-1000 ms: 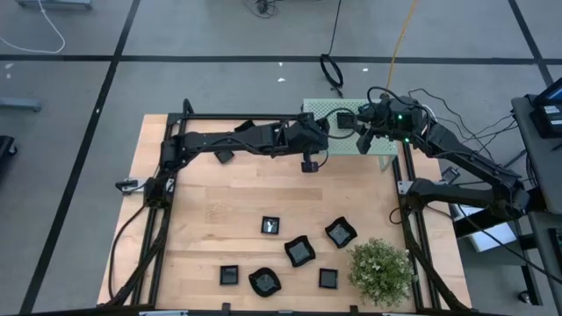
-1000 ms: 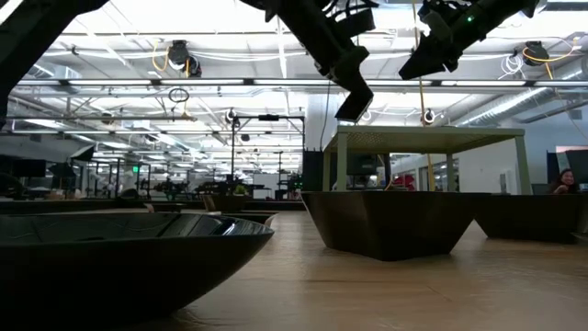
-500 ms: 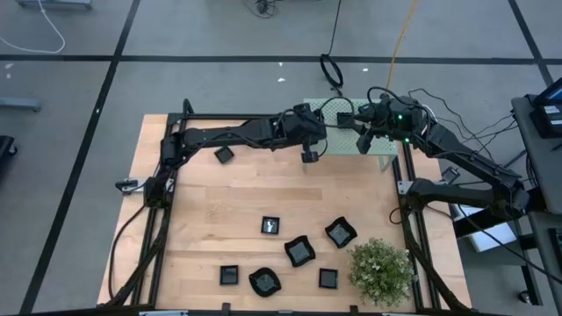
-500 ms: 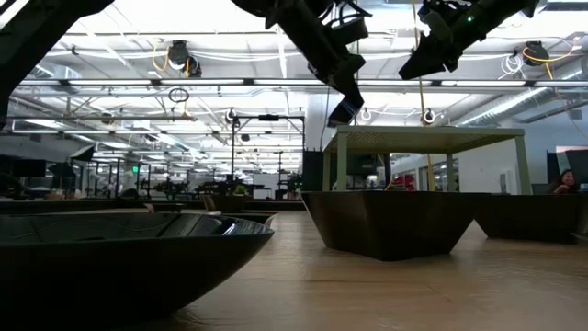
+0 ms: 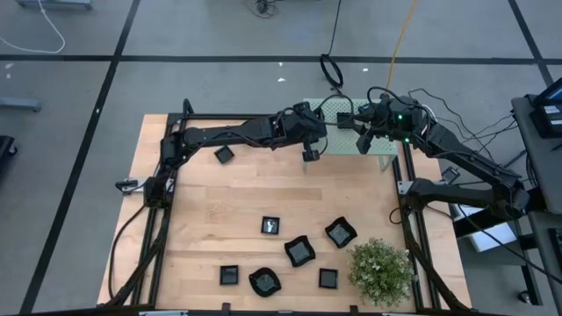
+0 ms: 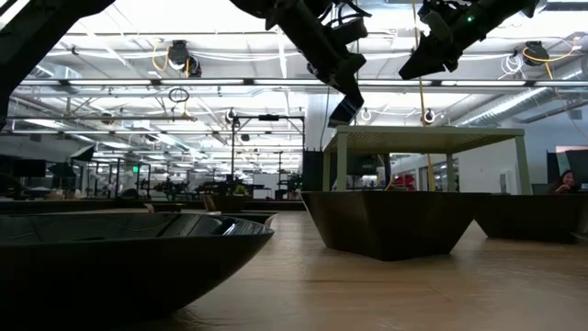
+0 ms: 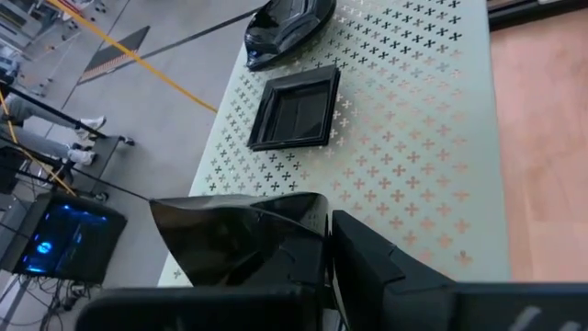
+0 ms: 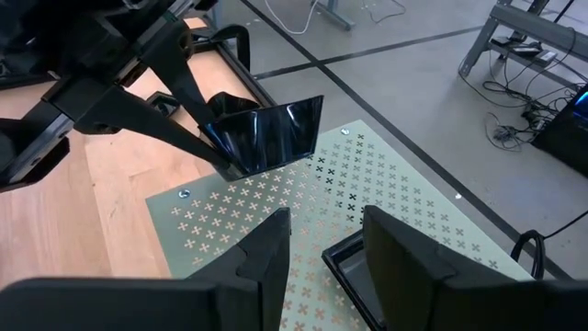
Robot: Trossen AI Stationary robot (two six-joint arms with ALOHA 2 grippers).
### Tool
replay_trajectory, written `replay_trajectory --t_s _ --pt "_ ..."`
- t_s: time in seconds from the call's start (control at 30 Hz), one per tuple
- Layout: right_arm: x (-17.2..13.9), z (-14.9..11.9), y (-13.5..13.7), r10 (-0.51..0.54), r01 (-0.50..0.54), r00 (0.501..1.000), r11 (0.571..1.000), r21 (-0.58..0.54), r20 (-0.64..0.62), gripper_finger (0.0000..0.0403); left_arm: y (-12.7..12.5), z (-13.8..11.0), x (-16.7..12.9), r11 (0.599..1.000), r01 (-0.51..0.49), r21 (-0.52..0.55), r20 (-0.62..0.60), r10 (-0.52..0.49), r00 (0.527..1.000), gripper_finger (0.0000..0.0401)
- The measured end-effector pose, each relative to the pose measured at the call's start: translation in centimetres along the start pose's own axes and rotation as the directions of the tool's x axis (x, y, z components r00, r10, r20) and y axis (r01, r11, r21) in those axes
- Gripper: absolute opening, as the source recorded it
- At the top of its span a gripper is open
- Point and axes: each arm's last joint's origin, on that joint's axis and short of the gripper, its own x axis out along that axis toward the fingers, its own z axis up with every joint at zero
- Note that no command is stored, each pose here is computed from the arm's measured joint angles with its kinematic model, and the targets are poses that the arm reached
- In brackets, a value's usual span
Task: Pick & Place Mini shaped plates
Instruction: Put the black distorted square plate on the shelf
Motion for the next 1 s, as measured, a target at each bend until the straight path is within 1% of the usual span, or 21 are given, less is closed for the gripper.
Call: replay_trajectory --t_s 0.3,0.5,0.67,0.9,1.0 --pt "0.0 0.0 0.0 0.0 0.0 1.0 1.0 0.0 0.0 0.0125 0.01 0.04 0.0 1.0 -0.001 -0.001 0.004 0.001 1.0 0.0031" --pt "0.0 0.0 0.0 0.0 0.0 1.0 1.0 0.0 0.0 0.0125 0.08 0.03 0.04 1.0 0.018 -0.007 0.014 -0.018 1.0 0.0031" --pt "0.0 0.0 0.0 0.0 0.0 1.0 1.0 0.002 0.0 0.0125 0.51 -0.17 0.21 0.997 0.046 -0.058 0.024 -0.045 0.999 0.0031" --pt "0.0 0.0 0.0 0.0 0.0 1.0 1.0 0.002 0.0 0.0125 0.88 -0.34 0.34 0.994 0.053 -0.095 0.026 -0.051 0.998 0.0031" --pt "0.0 0.0 0.0 0.0 0.0 1.0 1.0 0.002 0.0 0.0125 0.86 -0.33 0.34 0.994 0.06 -0.095 0.029 -0.057 0.998 0.0031"
